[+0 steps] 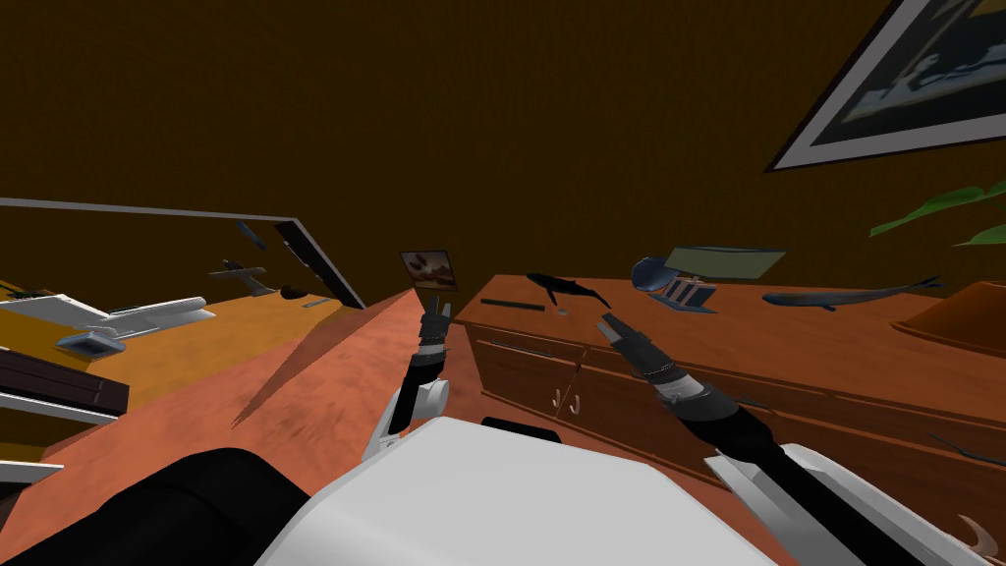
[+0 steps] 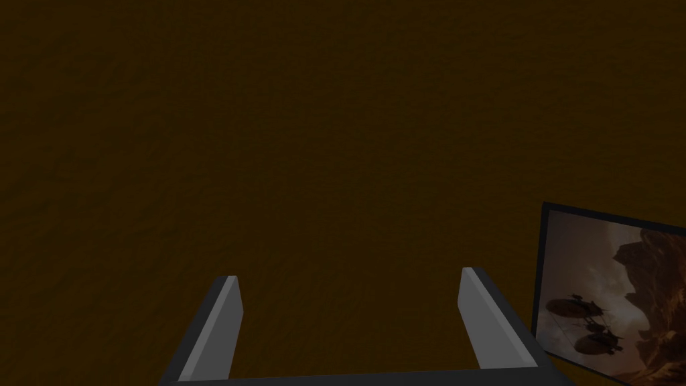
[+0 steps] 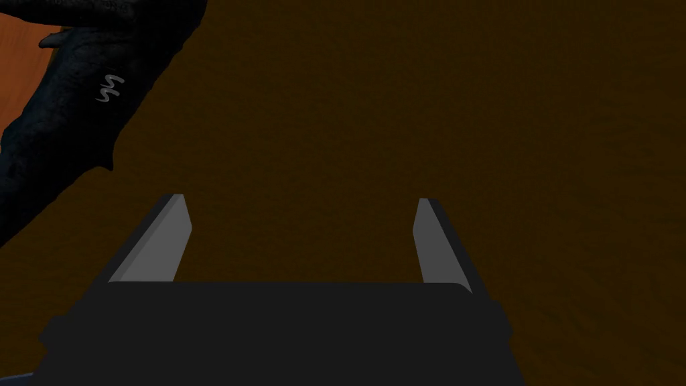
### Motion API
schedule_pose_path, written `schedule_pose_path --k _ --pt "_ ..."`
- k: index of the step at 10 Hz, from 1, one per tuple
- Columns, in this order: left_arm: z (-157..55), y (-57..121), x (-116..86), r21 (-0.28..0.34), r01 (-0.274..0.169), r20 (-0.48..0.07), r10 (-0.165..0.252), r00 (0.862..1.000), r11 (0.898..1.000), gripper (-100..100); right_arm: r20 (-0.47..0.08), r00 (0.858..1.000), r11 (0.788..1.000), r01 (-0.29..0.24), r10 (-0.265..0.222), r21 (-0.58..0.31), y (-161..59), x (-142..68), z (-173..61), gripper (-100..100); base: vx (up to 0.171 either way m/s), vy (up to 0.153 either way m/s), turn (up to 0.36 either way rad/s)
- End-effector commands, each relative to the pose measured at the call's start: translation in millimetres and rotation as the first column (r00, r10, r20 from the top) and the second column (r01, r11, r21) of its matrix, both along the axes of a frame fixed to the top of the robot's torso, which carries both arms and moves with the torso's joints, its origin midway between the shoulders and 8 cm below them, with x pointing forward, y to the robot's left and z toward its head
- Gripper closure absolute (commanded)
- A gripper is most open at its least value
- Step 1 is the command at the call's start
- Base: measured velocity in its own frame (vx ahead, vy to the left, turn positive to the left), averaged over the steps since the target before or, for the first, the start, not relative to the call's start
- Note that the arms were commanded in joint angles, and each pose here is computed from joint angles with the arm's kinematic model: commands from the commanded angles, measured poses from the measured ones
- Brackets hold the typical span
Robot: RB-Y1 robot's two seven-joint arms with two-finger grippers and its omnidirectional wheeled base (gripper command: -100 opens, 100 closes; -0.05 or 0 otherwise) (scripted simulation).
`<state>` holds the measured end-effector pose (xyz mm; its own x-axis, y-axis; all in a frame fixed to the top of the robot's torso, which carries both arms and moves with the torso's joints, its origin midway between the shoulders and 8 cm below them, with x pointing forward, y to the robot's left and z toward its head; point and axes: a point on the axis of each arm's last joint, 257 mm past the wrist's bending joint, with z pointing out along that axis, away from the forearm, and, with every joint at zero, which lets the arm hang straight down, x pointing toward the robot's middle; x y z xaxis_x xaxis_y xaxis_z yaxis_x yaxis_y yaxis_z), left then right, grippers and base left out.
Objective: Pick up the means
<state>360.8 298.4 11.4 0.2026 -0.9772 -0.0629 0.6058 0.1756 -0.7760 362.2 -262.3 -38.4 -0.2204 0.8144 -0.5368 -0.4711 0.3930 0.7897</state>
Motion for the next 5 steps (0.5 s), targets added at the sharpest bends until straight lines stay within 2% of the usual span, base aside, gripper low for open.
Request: schedule_pose_path --k 1,3,4,5 --pt "0 0.0 0 0.000 0.000 0.000 0.000 1.000 1.000 0 -0.047 0.999 1.000 -0.010 0.009 -0.023 -3 3 -10 -100 0.000 0.003 0.052" --pt "0 0.0 0 0.000 0.000 0.000 0.000 1.000 1.000 0 -0.055 0.998 0.998 -0.031 0.028 -0.055 0 2 -11 -100 0.000 0.001 0.015" --pt "0 0.0 0 0.000 0.000 0.000 0.000 1.000 1.000 0 -0.099 0.995 0.997 -0.035 0.028 -0.070 -4 5 -20 -100 0.000 0.004 0.043" --pt "0 0.0 0 0.000 0.000 0.000 0.000 1.000 1.000 0 -0.105 0.994 0.995 -0.049 0.040 -0.091 -2 5 -21 -100 -0.001 0.003 0.038"
